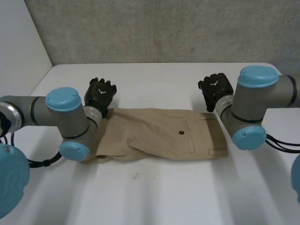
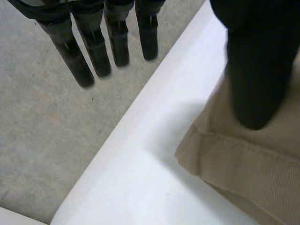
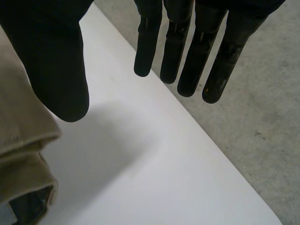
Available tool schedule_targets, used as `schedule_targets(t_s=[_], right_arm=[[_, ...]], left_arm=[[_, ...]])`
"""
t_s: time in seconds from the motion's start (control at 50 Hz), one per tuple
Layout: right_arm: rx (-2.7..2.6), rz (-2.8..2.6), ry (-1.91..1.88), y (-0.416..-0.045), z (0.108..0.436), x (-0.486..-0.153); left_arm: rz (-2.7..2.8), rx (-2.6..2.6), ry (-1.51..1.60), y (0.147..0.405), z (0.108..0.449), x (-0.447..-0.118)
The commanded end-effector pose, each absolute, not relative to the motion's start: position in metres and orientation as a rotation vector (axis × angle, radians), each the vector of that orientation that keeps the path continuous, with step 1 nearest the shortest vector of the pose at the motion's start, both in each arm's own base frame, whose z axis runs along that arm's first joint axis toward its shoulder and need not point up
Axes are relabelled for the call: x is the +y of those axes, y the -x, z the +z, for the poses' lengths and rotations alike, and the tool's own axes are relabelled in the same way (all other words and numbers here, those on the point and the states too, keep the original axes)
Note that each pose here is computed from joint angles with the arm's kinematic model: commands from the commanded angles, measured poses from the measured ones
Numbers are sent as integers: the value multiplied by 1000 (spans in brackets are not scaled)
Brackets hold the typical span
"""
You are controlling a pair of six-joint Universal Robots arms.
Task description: Fold the shorts.
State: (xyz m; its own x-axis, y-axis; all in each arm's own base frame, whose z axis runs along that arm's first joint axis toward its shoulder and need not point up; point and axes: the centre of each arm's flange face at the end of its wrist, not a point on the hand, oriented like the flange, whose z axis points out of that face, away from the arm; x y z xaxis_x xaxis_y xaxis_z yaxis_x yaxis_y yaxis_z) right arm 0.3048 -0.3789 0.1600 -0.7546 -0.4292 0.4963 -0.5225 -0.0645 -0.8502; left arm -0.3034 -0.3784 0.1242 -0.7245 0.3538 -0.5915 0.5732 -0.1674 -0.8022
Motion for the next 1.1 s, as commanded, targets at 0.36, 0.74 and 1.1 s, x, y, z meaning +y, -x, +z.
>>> schedule_targets(t_s=[0.36, 0.74, 1.1], right_arm=[[-2762, 1786, -967, -286, 177, -345], [-2629, 1717, -1011, -274, 137, -365], [-2448, 1845, -953, -261, 181, -359]], left_arm=[[-2006, 2185, -970, 278, 173, -312], [-1772, 2366, -1006, 270, 115, -318], [-1739, 2394, -990, 257, 153, -300]])
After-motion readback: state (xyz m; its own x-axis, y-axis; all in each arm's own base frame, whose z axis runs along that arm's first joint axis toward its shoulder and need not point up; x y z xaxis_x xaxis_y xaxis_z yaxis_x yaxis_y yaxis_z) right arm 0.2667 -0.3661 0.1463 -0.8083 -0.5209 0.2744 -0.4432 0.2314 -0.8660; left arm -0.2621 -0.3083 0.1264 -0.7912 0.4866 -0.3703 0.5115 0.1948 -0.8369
